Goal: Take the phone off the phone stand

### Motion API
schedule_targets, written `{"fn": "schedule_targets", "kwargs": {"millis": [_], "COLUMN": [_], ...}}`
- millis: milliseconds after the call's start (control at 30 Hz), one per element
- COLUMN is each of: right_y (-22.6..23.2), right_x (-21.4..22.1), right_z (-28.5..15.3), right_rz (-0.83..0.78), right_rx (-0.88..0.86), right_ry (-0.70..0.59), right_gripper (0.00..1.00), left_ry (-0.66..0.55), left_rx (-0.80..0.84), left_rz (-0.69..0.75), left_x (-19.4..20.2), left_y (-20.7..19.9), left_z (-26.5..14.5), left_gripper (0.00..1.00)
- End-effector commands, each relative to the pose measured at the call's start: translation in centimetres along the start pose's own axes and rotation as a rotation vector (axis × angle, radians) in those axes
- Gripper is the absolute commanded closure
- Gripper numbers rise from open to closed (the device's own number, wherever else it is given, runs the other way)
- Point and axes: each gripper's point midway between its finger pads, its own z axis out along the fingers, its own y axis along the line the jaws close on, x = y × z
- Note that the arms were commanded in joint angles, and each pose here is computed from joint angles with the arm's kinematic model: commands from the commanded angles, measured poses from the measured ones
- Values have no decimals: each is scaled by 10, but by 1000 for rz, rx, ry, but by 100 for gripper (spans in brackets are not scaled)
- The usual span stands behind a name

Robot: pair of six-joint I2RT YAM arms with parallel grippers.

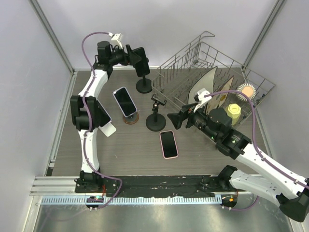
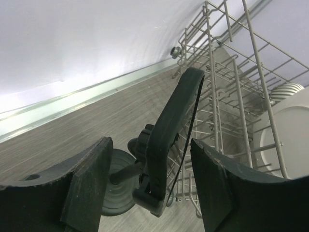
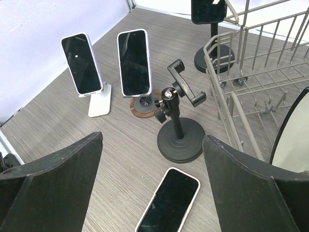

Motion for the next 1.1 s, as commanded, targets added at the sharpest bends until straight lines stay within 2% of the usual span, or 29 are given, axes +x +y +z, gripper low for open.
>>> {"fn": "schedule_targets", "kwargs": {"millis": [0,267,367,400,533,600,933,1067], "right_y": [5,8,8,7,8,8,10,10], "right_x": [-10,-7,-5,-5,-5,-6,-12,-15], "right_z": [2,7,8,8,8,7,1,-2], "right_rz": [7,3,1,-1,-2,1,8,8], "right_rx": [-22,-34,-33,-30,-33,-36,-43,-40], "right_ry": [-37,-18,-7,-7,-6,-7,-16,-20], "right_gripper": [10,10,10,11,11,11,11,12], "left_ry": [-47,-80,-82,-87,-108,-125,-298,-388], "left_rx": [145,236,244,245,245,239,195,183], "left_rz": [-6,-12,-5,4,39,62,177,223], "left_x": [-20,-26,-27,-31,-43,-49,-108,-139], "left_y": [-25,-40,-43,-45,-54,-58,-94,-121], "left_z": [3,3,2,-1,-9,-14,-51,-80], "left_gripper": [35,60,73,81,96,100,100,100]}}
